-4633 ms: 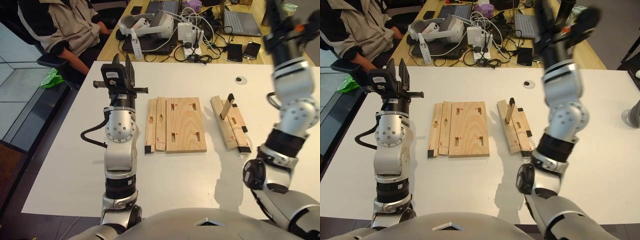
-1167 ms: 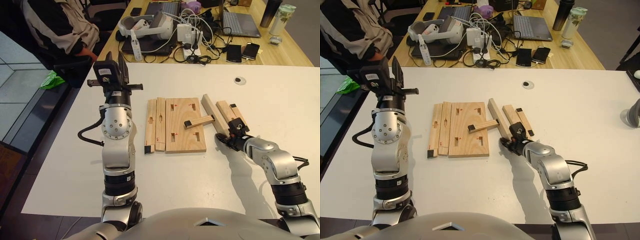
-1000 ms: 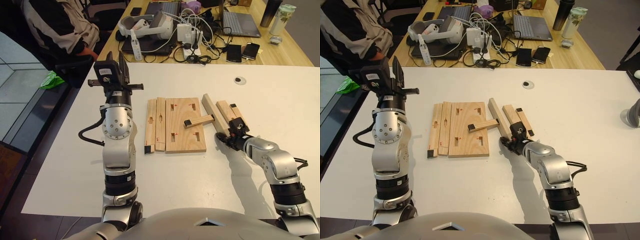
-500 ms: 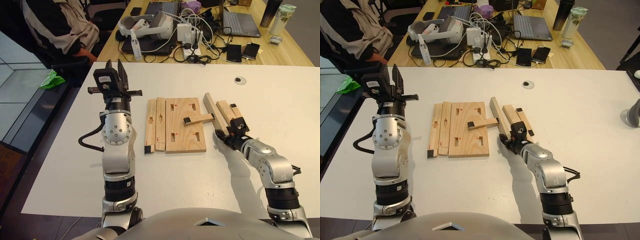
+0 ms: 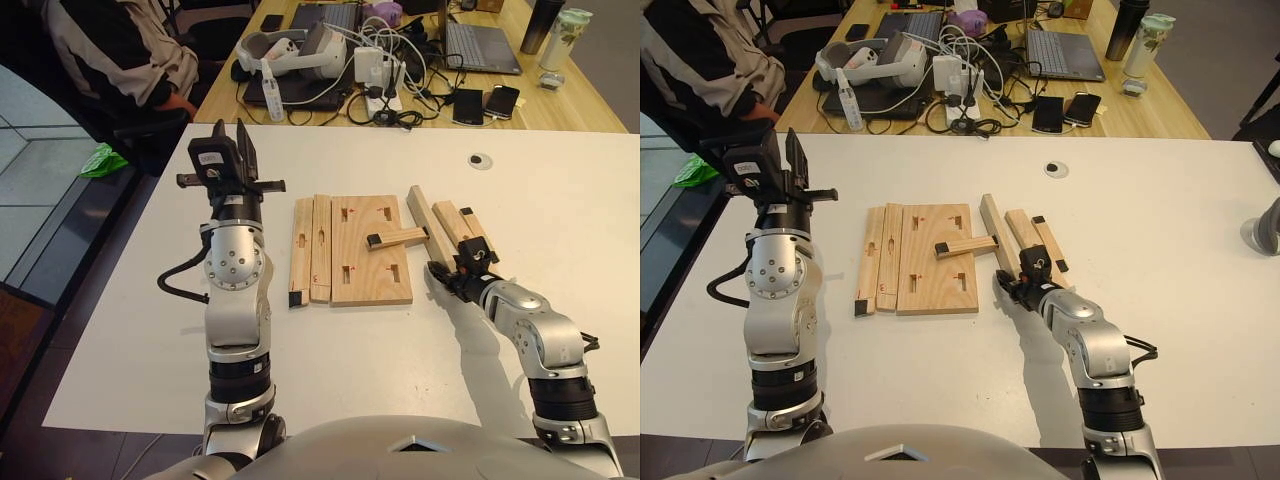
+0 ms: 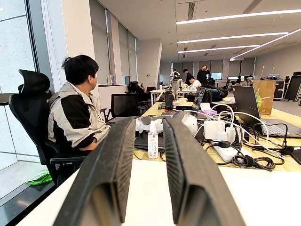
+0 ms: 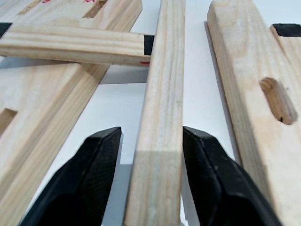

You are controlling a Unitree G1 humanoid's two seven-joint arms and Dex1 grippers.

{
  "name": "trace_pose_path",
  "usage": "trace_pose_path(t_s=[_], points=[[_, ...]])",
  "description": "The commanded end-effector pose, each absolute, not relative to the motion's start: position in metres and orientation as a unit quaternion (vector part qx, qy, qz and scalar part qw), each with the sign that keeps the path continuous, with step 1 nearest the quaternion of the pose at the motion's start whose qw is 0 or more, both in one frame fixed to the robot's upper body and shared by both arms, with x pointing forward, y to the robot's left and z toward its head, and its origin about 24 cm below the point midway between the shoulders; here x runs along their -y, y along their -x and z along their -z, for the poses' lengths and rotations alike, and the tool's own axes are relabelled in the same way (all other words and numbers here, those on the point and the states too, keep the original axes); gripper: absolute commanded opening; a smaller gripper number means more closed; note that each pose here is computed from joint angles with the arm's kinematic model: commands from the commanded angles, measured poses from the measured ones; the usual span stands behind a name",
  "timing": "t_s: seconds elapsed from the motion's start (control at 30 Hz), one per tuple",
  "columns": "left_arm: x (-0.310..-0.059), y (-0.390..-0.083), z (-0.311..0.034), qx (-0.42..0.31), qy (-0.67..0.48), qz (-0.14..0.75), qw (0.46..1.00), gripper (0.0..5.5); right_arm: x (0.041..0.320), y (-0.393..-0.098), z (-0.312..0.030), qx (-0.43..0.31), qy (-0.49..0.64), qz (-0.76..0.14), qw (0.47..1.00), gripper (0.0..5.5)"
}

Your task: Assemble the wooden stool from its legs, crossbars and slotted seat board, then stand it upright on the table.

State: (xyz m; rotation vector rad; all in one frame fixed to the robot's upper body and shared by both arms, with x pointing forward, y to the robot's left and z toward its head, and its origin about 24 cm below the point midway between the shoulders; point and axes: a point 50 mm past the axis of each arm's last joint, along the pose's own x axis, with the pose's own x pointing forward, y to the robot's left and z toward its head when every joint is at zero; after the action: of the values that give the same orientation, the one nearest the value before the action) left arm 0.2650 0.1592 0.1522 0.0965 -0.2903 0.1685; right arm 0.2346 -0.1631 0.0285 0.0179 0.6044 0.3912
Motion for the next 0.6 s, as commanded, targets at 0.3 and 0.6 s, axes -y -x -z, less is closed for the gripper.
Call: trace_pose_path(t_s=[0.3,0.6], points=[[-0.151,-0.276,-0.242,0.214,0.156,0.114,0.958,1.04,0.161,-0.236,-0.031,-0.292,-0.009,-0.189,0.937,2.35],[-0.148,-0.229,-0.47,0.49,0.332,0.406,0.697,1.04,0.163,-0.24,-0.034,-0.282,-0.022,-0.172,0.944,2.35]])
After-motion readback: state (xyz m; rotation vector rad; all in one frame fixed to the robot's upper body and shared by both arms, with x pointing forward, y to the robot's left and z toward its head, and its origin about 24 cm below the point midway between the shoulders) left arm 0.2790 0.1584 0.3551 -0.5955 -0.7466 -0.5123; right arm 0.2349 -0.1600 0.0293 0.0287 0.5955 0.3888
